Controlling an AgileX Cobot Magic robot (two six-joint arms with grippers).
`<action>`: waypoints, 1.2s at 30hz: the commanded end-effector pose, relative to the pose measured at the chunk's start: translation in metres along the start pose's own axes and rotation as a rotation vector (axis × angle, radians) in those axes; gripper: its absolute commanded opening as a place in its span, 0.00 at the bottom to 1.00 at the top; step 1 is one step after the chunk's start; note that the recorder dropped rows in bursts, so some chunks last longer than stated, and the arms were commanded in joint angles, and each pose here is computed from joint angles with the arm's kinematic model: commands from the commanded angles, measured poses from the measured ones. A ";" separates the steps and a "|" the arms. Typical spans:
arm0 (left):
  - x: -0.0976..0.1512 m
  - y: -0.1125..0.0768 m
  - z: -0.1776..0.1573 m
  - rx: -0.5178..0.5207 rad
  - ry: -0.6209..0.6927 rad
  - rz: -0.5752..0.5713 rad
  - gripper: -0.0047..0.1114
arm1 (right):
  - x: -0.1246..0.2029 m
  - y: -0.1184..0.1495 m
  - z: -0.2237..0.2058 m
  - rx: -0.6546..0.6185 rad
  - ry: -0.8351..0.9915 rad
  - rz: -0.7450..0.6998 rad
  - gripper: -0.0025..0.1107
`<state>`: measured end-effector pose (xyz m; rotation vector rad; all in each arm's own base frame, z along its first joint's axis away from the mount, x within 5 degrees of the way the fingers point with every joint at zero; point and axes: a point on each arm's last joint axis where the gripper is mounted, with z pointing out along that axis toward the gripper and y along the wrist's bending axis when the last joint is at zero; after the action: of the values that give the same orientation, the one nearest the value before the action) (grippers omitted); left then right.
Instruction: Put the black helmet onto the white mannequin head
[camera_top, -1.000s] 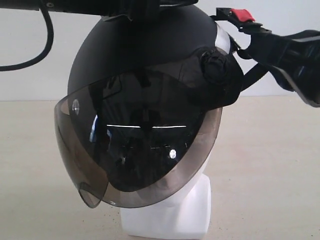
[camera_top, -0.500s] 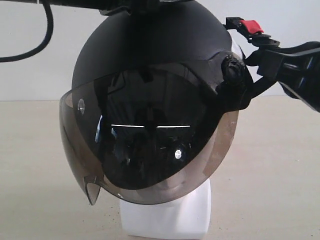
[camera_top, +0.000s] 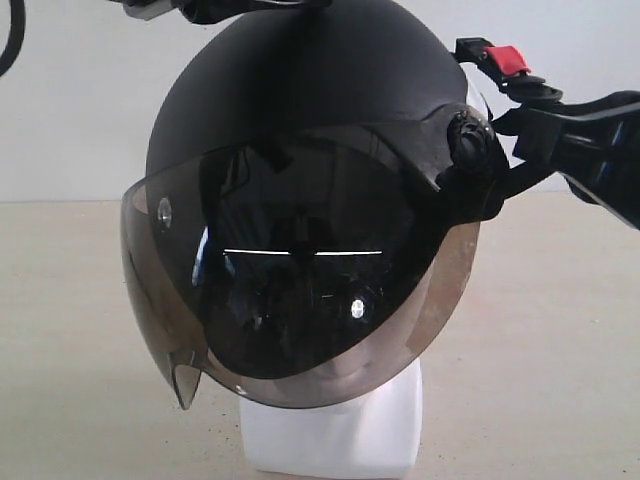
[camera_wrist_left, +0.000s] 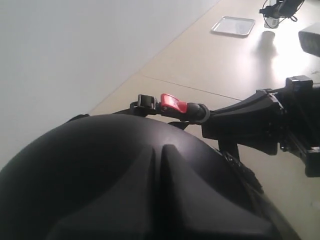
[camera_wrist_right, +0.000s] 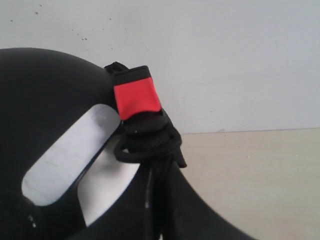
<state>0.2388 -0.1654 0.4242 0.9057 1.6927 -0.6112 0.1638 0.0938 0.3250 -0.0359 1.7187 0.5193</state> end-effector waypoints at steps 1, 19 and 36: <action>-0.003 -0.004 -0.010 0.002 0.017 -0.011 0.08 | -0.020 -0.030 -0.010 0.307 -0.170 0.012 0.02; 0.029 0.010 0.027 0.003 0.169 -0.035 0.08 | -0.041 0.000 -0.007 0.058 -0.143 -0.016 0.02; 0.041 0.011 0.044 0.065 0.213 -0.046 0.08 | -0.058 0.003 -0.010 0.071 -0.191 0.029 0.02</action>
<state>0.2634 -0.1732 0.4110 0.8232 1.7546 -0.6083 0.1654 0.1020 0.3561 -0.0673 1.6785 0.6112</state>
